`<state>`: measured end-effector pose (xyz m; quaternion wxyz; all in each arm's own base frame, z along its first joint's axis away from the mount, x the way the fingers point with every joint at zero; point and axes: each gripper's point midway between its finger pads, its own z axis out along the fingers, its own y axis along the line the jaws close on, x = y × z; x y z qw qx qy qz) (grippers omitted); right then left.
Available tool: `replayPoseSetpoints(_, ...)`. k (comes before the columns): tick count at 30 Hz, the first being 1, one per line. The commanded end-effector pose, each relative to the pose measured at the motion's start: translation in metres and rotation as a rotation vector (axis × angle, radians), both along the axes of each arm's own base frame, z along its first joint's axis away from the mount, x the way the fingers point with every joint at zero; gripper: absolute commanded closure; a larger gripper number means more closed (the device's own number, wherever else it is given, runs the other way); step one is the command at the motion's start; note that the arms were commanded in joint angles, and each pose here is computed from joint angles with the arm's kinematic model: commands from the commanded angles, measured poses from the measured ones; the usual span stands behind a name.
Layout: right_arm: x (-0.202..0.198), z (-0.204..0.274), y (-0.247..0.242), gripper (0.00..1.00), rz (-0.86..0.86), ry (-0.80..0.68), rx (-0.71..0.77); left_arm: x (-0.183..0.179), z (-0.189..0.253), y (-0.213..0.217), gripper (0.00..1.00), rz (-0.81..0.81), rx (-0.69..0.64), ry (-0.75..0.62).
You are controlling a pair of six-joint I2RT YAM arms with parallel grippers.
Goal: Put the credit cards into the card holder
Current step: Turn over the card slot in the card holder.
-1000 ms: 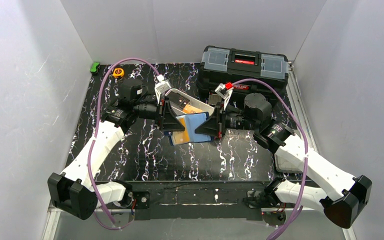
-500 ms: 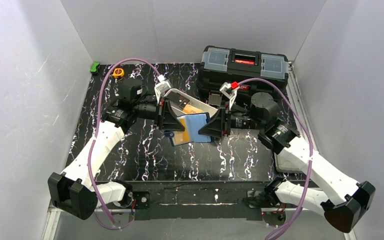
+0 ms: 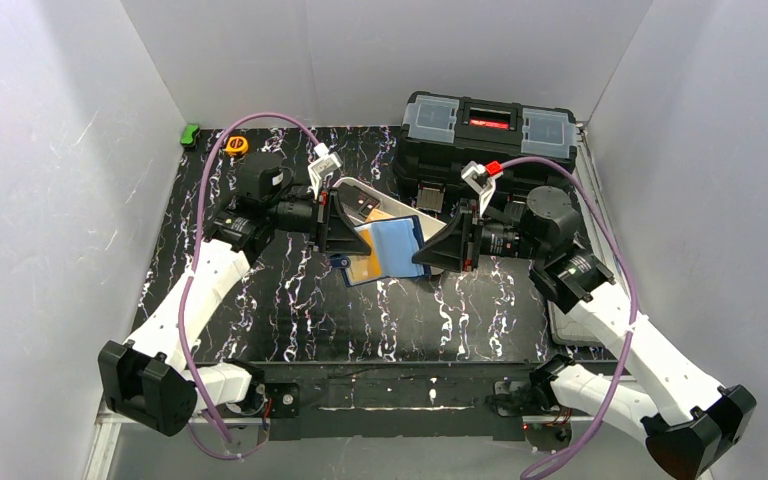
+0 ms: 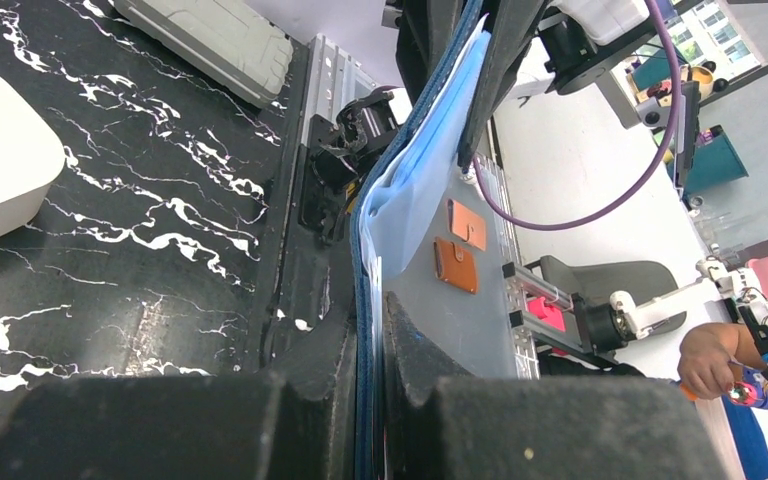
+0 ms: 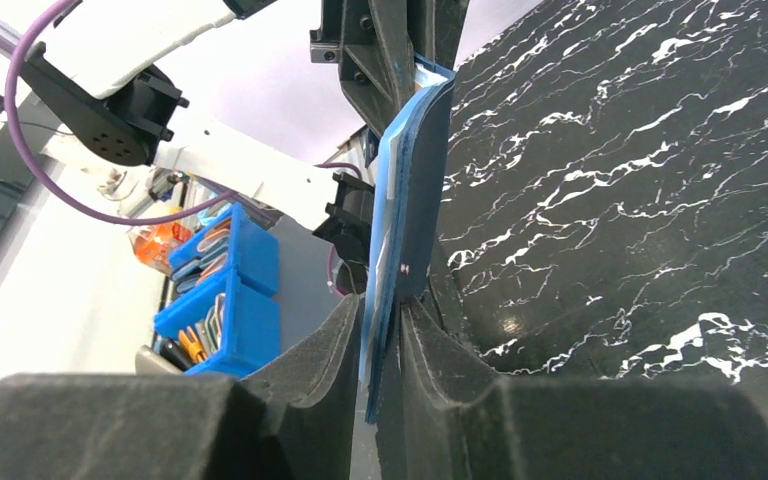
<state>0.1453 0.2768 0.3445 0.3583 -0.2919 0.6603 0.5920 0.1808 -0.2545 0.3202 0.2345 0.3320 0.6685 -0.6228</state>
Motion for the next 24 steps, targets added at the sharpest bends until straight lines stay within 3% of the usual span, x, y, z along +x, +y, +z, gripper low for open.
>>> replayPoseSetpoints(1, 0.001, 0.012, 0.005, 0.74, 0.03, -0.024, 0.05, -0.005, 0.009, 0.002, 1.0, -0.033, -0.027, -0.003)
replayPoseSetpoints(10, 0.01, 0.009, 0.007, 0.86, -0.014, -0.034, 0.032, -0.005, 0.013, 0.001, 1.0, -0.039, -0.038, 0.006)
replayPoseSetpoints(15, 0.009, 0.005, 0.017, 0.85, -0.004, -0.031, 0.018, -0.003, 0.017, -0.001, 1.0, -0.04, -0.048, 0.006)
replayPoseSetpoints(21, 0.015, -0.003, 0.023, 0.75, -0.035, -0.012, -0.001, -0.005, 0.021, -0.003, 1.0, -0.047, -0.056, 0.007)
replayPoseSetpoints(24, 0.022, -0.006, 0.02, 0.77, -0.082, -0.018, -0.02, -0.006, 0.022, -0.003, 1.0, -0.049, -0.056, 0.011)
